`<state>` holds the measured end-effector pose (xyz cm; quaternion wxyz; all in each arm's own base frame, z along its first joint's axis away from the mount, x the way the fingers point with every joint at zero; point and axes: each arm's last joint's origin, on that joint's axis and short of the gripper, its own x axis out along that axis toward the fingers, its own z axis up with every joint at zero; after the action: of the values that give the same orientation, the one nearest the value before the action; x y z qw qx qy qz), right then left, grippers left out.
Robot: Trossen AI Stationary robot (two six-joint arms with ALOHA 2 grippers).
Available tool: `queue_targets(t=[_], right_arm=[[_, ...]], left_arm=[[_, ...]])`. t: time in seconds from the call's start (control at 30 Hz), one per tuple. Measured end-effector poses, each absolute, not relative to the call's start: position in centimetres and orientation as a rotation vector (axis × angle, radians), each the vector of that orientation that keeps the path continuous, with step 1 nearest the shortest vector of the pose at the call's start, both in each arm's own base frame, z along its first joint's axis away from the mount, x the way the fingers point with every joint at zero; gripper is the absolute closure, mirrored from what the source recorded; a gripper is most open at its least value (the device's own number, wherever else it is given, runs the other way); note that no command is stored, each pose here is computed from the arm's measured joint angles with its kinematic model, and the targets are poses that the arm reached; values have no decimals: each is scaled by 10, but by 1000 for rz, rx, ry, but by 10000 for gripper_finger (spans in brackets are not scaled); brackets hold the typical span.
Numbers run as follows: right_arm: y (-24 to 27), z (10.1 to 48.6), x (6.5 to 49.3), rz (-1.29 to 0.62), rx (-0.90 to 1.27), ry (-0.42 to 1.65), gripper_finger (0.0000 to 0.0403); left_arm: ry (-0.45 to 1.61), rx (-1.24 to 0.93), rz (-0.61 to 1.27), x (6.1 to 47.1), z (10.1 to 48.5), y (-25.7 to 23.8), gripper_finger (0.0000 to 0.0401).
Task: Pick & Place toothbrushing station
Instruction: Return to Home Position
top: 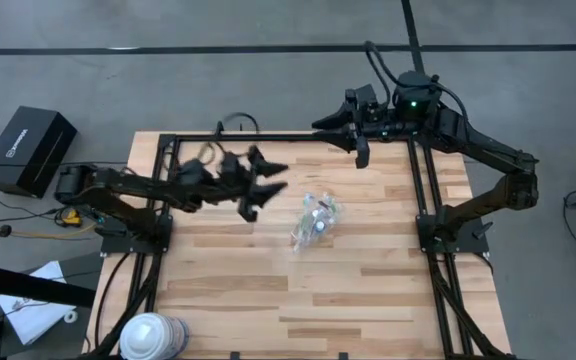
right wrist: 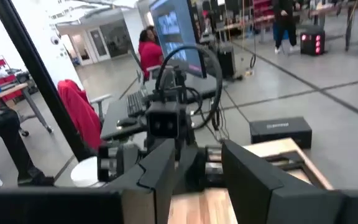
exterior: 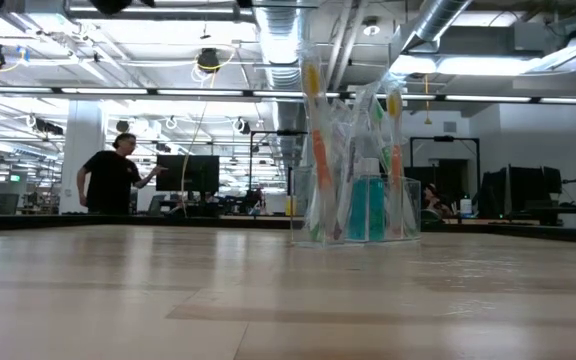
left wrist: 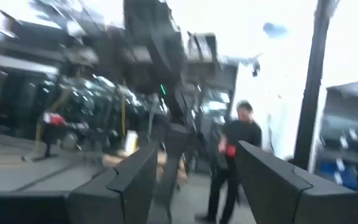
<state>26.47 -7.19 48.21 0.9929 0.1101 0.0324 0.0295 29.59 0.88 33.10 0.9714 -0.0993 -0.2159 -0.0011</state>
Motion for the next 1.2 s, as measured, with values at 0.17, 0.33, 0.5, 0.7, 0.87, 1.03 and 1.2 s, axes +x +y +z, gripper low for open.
queue_targets(t=[0.17,0.33,0.5,0.7,0.87,1.03,1.2], right_arm=[[-73,487,265,32,198,12,280],[-74,490,265,-31,123,-20,280],[-74,502,257,-46,66,-112,280],[-75,516,223,-82,218,-150,280],[-72,500,200,-127,265,69,280],[-46,500,174,-22,152,113,277],[-19,494,121,-24,47,-5,275]], left_arm=[[-499,-251,49,270,357,10,199],[-553,-251,46,243,379,11,203],[-580,-271,67,204,400,16,203],[-629,-269,120,150,419,17,203],[-649,-287,40,122,425,12,203],[-587,-172,-117,103,423,4,203],[-564,-114,-111,66,419,1,203]])
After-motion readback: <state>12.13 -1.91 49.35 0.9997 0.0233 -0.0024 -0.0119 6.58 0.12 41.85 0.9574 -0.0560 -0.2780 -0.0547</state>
